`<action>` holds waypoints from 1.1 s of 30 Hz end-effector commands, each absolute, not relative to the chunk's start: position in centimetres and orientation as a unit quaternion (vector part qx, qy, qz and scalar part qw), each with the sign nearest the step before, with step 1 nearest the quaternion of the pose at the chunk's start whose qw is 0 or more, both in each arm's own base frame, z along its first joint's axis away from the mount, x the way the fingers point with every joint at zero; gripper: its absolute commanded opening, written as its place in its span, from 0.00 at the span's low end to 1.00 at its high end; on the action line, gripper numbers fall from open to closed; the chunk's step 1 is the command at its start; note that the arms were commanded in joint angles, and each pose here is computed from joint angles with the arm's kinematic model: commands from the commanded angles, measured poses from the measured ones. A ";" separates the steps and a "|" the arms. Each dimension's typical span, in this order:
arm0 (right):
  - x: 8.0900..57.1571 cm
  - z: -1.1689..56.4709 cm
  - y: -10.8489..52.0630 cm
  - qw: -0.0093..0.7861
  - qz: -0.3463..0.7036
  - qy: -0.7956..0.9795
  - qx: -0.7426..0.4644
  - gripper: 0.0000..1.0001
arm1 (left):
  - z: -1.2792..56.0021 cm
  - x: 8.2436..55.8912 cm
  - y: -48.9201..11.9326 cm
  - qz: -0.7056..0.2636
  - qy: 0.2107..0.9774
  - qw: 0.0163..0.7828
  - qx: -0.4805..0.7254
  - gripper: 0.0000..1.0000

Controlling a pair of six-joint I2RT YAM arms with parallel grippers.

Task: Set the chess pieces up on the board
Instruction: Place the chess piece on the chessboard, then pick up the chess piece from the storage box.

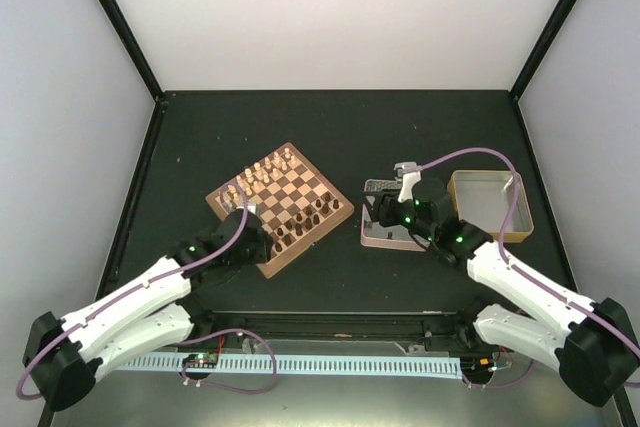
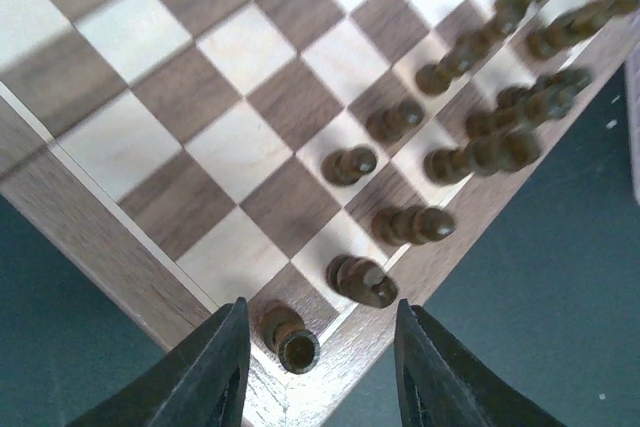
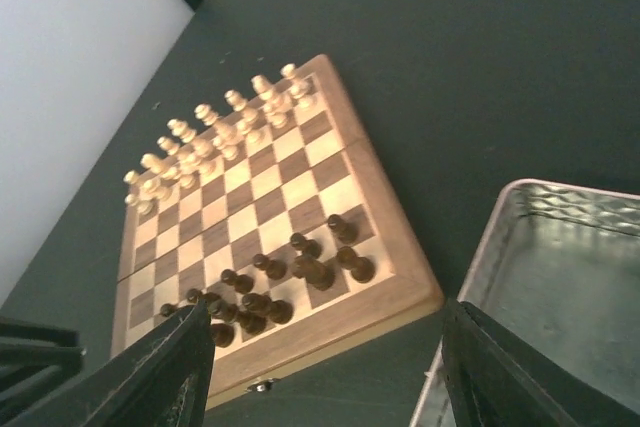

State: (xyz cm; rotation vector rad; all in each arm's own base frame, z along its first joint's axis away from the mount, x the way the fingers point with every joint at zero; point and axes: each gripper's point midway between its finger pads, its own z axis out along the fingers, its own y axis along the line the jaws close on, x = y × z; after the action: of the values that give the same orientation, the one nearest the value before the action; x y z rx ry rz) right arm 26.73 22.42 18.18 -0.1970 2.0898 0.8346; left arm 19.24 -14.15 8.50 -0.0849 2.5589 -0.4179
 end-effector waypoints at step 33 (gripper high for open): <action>24.1 7.5 17.8 0.090 0.125 0.986 -0.063 0.67 | 26.3 30.0 -17.4 -0.228 0.834 0.495 0.088 0.65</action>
State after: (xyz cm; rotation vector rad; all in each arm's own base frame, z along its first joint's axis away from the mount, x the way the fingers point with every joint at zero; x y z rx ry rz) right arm 24.63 16.25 7.81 -0.0925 2.8543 0.2641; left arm 28.41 -16.25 22.04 0.2067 2.1440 -0.4844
